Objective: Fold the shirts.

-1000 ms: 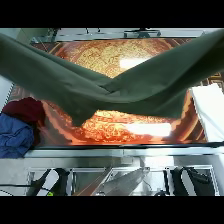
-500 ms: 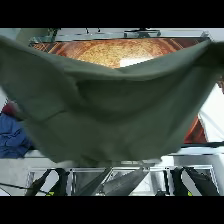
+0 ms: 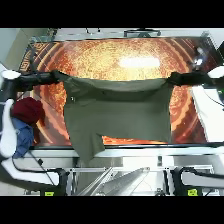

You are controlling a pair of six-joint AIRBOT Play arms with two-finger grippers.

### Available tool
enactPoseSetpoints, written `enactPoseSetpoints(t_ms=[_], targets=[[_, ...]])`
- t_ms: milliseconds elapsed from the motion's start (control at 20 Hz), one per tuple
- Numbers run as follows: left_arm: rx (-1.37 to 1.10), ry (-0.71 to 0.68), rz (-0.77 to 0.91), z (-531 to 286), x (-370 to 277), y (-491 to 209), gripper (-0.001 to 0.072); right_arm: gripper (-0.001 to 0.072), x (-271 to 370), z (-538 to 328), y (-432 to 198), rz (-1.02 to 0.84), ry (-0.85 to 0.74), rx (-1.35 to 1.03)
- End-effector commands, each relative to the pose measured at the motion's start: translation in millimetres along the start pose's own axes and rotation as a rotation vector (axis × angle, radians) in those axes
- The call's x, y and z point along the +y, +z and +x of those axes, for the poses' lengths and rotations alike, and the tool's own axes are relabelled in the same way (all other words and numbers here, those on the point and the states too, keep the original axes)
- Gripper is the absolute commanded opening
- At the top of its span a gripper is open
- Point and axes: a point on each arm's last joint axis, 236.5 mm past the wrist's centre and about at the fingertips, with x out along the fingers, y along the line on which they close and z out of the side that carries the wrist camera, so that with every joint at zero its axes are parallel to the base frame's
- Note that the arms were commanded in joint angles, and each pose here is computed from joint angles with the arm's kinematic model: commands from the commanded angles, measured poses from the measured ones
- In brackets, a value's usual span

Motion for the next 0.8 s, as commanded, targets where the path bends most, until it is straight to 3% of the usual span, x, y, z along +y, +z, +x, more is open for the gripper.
enactPoseSetpoints(t_ms=[0, 300, 750], targets=[[0.037, 0.052, -0.012, 52.1, 57.0, 1.7, 0.0009, 0.0021, -43.1, 63.5, 0.3, 0.063, -0.046, 0.001], [0.056, 0.128, 0.064, 40.5, 73.4, 33.9, 0.0009, 0.0021, -34.7, 58.3, 45.4, 0.010, -0.027, -0.059], [0.339, 0.203, 0.004, 23.4, 85.2, -28.6, 0.0000, 0.0021, -53.8, 49.1, -29.4, -0.124, -0.091, 0.268]])
